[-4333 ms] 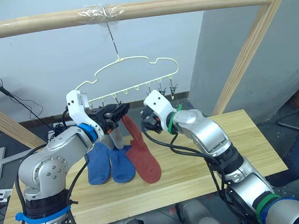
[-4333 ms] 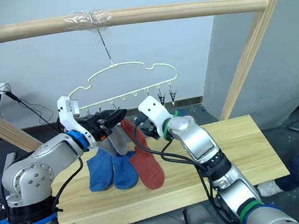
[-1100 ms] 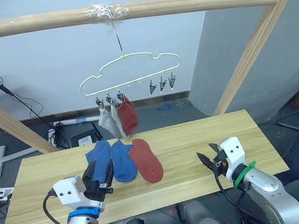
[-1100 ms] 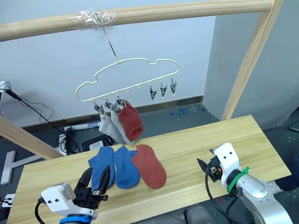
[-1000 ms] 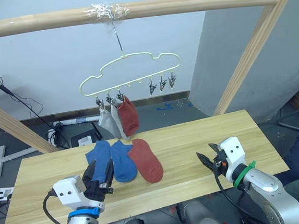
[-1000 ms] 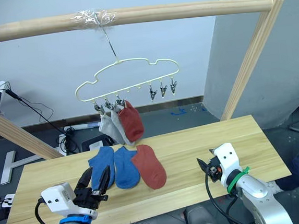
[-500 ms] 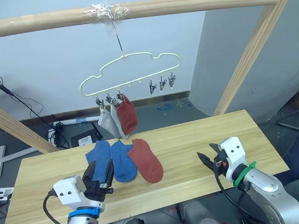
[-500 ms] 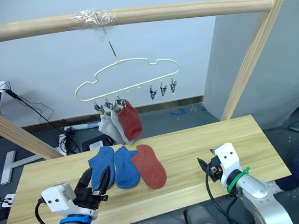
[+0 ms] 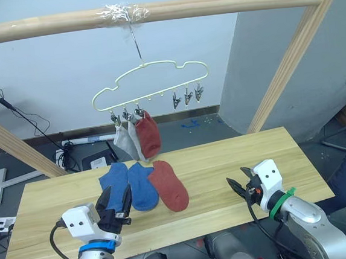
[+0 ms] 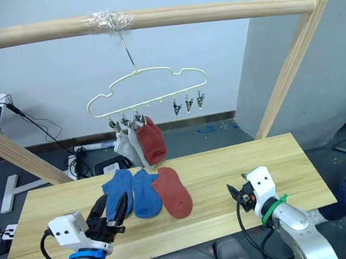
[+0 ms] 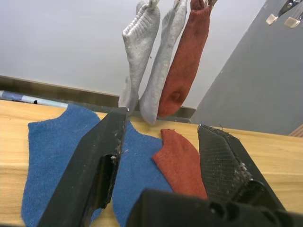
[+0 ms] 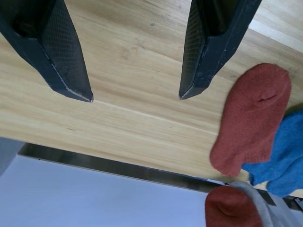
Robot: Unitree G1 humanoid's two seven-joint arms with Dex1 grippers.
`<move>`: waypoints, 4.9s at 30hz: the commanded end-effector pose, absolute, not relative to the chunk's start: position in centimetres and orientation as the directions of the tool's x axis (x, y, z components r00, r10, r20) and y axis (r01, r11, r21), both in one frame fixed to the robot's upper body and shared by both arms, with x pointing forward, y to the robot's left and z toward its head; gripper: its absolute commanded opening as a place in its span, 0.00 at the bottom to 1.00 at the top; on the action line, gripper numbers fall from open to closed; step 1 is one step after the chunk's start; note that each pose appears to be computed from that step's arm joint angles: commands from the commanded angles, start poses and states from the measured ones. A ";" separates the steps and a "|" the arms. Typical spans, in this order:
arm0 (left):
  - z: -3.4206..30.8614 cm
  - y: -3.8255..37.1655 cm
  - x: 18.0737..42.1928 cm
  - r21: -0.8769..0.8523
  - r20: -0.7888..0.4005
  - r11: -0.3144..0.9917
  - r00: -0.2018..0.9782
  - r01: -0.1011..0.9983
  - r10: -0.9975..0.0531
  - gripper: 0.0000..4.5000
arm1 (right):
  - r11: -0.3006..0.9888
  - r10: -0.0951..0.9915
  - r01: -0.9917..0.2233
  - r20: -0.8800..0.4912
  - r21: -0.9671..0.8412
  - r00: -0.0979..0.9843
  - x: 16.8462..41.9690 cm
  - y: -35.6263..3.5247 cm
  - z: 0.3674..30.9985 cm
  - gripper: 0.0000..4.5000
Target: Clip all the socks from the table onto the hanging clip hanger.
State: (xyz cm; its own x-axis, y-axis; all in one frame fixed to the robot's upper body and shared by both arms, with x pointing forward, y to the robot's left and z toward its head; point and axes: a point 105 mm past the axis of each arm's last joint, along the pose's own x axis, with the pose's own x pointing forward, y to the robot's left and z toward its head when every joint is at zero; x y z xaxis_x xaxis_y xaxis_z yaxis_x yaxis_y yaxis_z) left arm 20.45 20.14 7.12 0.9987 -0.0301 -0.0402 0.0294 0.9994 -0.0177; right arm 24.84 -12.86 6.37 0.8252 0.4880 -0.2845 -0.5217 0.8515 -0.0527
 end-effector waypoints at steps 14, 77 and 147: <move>7.9 20.2 20.1 0.000 -0.015 1.000 1.000 0.015 -0.015 0.60 | 0.824 0.530 -0.561 -0.251 -0.073 0.810 25.2 -12.0 7.0 0.66; 8.2 19.9 19.2 0.010 -0.017 0.999 0.998 -0.054 0.054 0.60 | 0.761 0.613 -0.644 -0.241 -0.076 0.753 27.1 -10.3 7.3 0.66; 10.2 24.0 22.4 0.082 -0.067 0.996 0.997 -0.023 0.028 0.60 | 0.723 0.685 -0.690 -0.106 -0.019 0.721 29.8 -6.7 13.3 0.99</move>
